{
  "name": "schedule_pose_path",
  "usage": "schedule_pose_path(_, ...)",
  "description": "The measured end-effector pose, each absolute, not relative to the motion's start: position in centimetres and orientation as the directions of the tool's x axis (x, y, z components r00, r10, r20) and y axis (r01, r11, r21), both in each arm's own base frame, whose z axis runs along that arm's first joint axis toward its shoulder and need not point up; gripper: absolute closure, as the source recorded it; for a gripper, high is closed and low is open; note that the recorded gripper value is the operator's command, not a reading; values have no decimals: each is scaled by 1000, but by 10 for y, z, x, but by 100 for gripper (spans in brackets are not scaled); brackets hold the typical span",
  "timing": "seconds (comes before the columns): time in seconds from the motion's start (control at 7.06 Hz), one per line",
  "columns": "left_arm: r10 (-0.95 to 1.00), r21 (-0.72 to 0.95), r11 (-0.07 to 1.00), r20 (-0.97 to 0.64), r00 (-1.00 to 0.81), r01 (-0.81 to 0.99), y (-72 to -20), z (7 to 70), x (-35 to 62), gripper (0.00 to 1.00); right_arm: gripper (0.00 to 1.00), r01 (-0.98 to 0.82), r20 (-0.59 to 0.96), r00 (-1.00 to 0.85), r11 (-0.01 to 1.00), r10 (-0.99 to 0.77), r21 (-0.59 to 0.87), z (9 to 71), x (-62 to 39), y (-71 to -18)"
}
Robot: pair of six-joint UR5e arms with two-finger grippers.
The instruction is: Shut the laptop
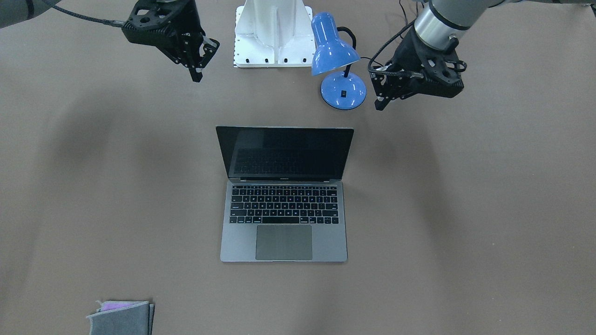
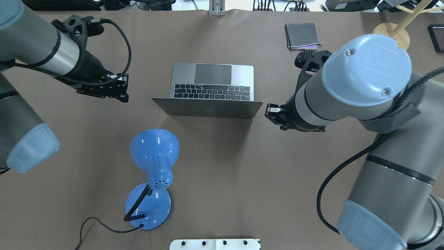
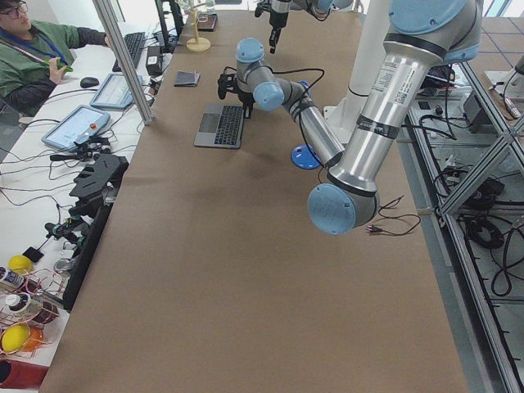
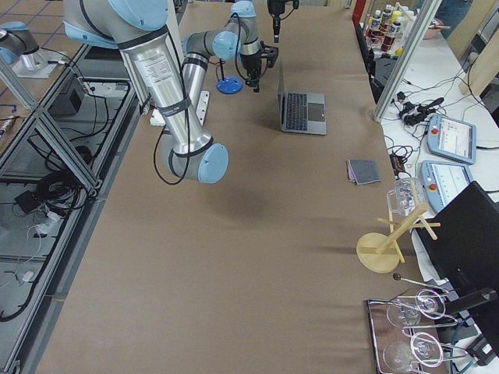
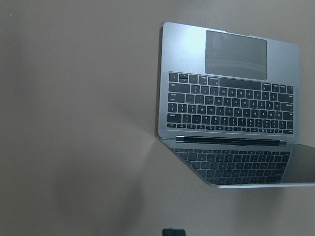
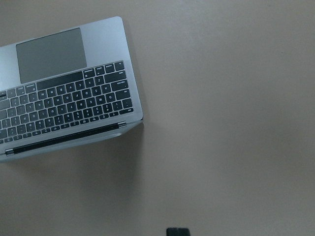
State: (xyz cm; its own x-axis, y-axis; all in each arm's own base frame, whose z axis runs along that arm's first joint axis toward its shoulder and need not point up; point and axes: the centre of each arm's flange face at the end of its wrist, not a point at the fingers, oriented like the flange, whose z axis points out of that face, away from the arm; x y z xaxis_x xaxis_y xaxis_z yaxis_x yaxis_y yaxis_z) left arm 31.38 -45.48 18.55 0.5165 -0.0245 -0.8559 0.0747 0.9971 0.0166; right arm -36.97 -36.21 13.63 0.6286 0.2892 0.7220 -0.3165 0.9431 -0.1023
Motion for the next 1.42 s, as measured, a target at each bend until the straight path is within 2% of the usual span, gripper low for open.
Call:
schedule_pose_path(0.28,-43,-11,998,-843,537,63,-447,167,333,100,100,-334,709,622,931,332,-144,128,-396,-357)
schedule_pose_path(0.99,-52,-26,998,-825,563,54,-441,154,385,100,100,-349,684,646,928,340,-133,114,-443,-371)
schedule_pose_path(1.42,-53,-18,998,-813,580,67,-447,153,399,100,100,-372,701,630,922,335,-107,105,-454,-402)
